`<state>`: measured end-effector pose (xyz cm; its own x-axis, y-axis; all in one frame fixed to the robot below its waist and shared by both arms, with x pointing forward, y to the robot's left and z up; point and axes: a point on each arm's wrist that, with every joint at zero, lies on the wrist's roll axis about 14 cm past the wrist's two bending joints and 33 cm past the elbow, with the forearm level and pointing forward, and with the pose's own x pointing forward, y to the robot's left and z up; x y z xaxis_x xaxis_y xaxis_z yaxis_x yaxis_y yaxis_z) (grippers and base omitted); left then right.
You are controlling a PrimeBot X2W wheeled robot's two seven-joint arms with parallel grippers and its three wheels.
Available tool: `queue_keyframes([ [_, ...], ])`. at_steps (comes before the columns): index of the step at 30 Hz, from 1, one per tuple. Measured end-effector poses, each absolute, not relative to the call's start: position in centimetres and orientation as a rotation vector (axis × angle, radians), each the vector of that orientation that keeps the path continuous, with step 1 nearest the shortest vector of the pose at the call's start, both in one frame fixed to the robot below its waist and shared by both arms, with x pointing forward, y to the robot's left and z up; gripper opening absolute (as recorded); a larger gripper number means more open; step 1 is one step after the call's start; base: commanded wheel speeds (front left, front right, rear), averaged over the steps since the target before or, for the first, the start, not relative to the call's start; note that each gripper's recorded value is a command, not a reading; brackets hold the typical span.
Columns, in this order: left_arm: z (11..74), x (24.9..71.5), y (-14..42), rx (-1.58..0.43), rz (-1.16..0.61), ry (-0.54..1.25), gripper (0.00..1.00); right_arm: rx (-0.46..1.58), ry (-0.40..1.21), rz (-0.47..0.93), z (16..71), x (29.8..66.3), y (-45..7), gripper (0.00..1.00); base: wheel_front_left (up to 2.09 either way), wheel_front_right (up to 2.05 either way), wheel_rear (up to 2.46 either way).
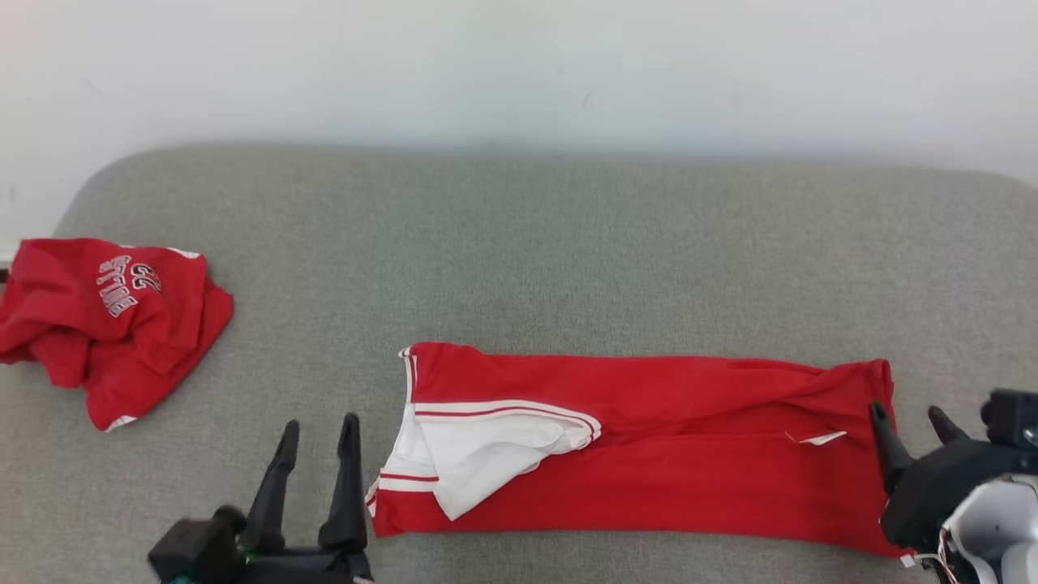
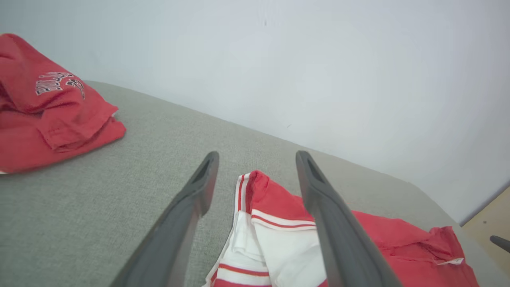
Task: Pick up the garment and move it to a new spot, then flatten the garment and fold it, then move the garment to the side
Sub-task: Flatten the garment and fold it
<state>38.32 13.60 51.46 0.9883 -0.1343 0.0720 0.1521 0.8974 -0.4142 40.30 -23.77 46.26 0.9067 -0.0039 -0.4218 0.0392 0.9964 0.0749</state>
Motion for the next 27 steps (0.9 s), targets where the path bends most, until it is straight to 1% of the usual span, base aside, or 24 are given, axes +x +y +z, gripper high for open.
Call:
queue_keyframes([
  [2, 52.7, 37.7, 14.3, -0.411, -0.126, -0.101, 1.0, 0.127, 0.405, -0.049, 46.8, 39.7, -23.9, 1.0, 0.0, 0.0, 0.0],
  [4, 52.8, 36.8, 14.7, -0.391, -0.113, -0.122, 1.0, 0.149, 0.397, -0.07, 46.8, 39.1, -24.1, 1.0, 0.0, 0.0, 0.0],
  [16, 51.2, 34.7, 18.0, -0.204, -0.021, -0.106, 1.0, 0.236, 0.414, -0.169, 45.3, 37.3, -25.8, 1.0, 0.0, 0.0, 0.0],
  [22, 50.2, 34.7, 17.8, -0.192, -0.032, -0.075, 1.0, 0.265, 0.442, -0.18, 44.6, 38.5, -25.9, 1.0, 0.0, 0.0, 0.0],
  [27, 49.1, 35.2, 17.1, -0.203, -0.055, -0.037, 1.0, 0.268, 0.519, -0.172, 43.4, 40.2, -25.4, 1.0, 0.0, 0.0, 0.0],
])
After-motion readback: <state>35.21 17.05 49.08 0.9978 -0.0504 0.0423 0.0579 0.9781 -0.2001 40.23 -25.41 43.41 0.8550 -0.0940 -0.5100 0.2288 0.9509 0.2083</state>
